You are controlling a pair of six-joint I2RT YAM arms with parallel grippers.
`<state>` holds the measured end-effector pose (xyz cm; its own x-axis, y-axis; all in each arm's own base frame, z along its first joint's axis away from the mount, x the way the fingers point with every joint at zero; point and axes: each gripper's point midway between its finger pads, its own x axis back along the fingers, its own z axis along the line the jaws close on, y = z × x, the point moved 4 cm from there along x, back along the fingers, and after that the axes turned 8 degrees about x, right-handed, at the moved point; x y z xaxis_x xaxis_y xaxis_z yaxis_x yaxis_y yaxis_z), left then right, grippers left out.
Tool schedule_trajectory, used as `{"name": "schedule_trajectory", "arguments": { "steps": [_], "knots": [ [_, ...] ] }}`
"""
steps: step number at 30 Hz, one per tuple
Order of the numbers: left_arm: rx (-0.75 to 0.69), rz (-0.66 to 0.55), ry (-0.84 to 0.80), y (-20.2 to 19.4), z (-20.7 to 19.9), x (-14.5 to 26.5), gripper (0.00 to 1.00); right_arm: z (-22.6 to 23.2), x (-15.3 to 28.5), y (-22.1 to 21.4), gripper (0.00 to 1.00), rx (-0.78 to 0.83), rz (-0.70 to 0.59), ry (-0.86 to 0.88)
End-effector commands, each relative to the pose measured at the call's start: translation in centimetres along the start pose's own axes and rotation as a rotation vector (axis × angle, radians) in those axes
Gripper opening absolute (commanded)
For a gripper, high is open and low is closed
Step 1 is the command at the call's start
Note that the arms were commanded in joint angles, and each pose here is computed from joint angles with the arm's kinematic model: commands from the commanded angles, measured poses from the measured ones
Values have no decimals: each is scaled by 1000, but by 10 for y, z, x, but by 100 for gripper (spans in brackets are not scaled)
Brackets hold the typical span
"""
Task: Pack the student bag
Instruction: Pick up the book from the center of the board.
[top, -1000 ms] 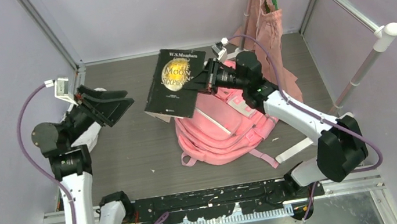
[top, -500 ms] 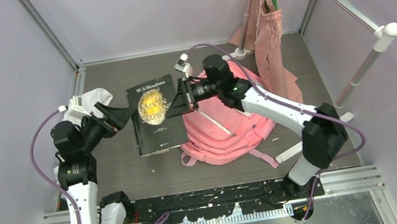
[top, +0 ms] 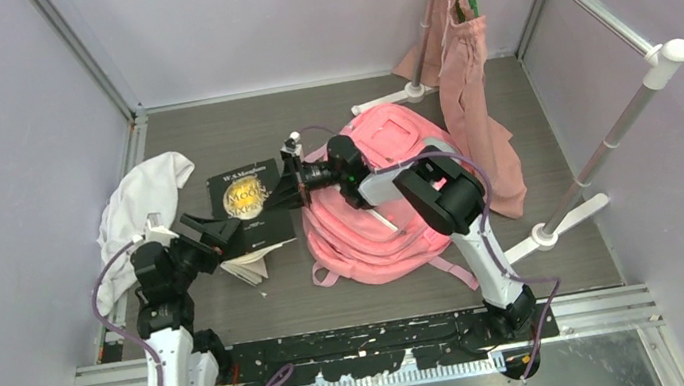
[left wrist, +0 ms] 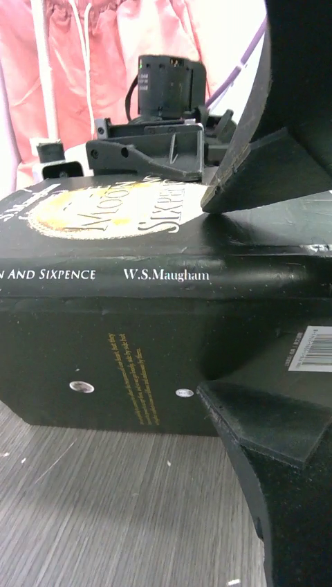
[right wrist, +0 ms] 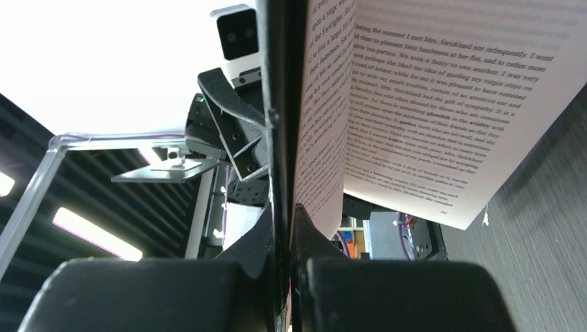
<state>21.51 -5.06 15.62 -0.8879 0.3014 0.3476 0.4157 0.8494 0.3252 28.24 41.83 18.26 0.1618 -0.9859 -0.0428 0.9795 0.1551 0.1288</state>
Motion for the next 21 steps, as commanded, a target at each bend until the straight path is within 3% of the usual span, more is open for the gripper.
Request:
{"name": "schedule_trajectory", "arguments": {
  "steps": [1, 11, 17, 19, 20, 21],
  "knots": [
    [-11, -12, -133, 4, -20, -1, 88, 96, 4, -9, 1, 282, 65, 289],
    [5, -45, -171, 13, -33, -2, 57, 53, -12, -10, 1, 184, 129, 245],
    [-29, -61, -193, 22, -52, 4, 21, 47, -15, -15, 1, 148, 143, 224],
    [-46, -64, -198, 26, -64, 9, 7, 39, -13, -12, 12, 136, 116, 173],
    [-56, -63, -201, 28, -70, 12, 1, 33, -10, -11, 22, 128, 96, 138],
    [-69, -66, -204, 31, -78, 16, 0, 30, -8, -11, 42, 131, 79, 99]
  ]
}}
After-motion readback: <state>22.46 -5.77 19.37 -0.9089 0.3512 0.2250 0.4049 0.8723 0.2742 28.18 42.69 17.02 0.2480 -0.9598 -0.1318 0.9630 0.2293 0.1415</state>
